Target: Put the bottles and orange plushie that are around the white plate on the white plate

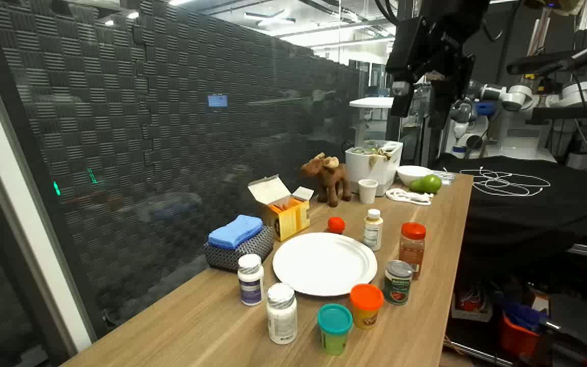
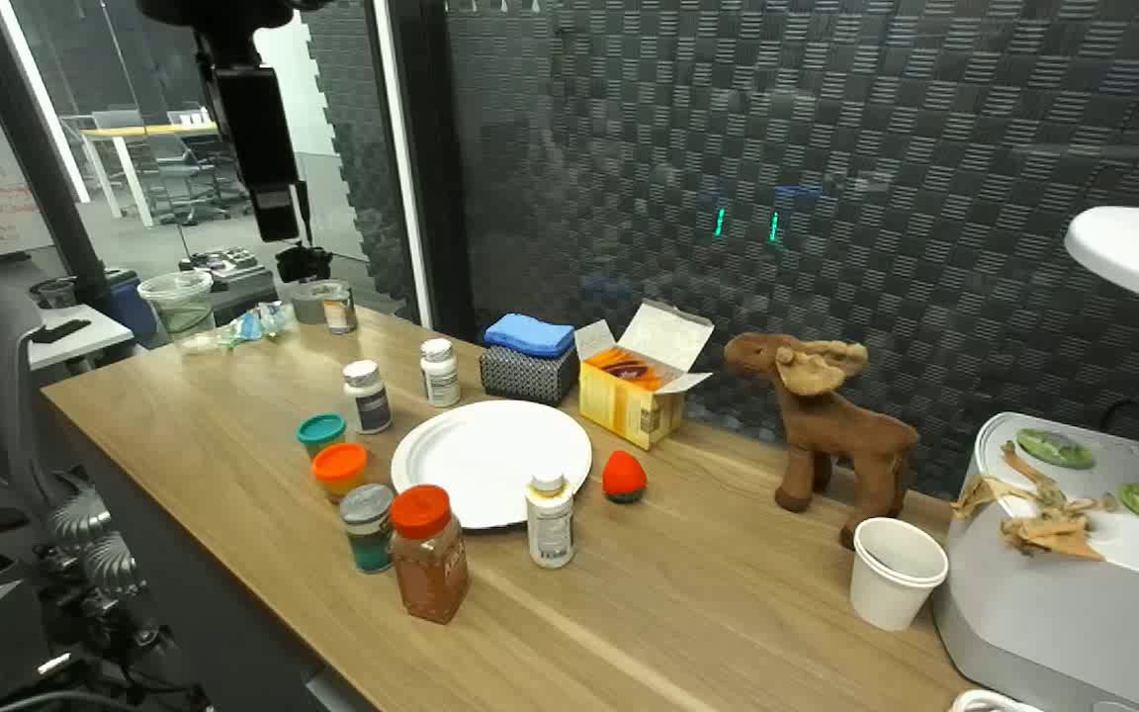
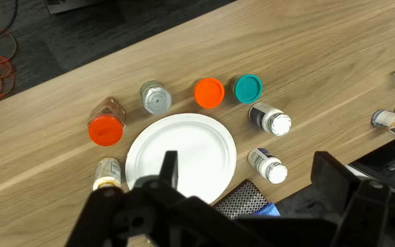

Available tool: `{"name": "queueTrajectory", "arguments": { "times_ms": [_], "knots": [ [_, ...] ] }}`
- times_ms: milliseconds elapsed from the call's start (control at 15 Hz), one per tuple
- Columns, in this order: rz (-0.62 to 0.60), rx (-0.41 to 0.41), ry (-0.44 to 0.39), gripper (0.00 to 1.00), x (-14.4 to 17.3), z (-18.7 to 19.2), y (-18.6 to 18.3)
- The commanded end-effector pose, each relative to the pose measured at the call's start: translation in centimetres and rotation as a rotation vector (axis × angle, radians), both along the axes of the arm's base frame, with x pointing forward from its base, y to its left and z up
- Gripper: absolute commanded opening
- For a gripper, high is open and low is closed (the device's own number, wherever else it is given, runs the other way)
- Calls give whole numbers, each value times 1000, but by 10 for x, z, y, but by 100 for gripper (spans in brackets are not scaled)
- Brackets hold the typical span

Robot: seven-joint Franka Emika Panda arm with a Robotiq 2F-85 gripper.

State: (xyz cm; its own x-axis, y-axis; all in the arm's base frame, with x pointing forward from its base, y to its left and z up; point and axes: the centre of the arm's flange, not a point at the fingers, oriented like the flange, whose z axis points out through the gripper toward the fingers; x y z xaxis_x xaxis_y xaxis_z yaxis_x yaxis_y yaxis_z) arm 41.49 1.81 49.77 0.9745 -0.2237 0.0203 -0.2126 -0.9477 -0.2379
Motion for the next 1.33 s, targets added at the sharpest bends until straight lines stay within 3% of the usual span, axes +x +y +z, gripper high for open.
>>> {"name": "queueTrajectory", "arguments": {
  "times_ms": [0, 533, 867, 1267],
  "knots": [
    [0, 0, -5, 100, 1, 2, 0],
    [0, 0, -22, 100, 1, 10, 0],
    [0, -51, -55, 100, 63, 8, 28],
    [43, -98, 11, 100, 124, -61, 94]
  ]
}}
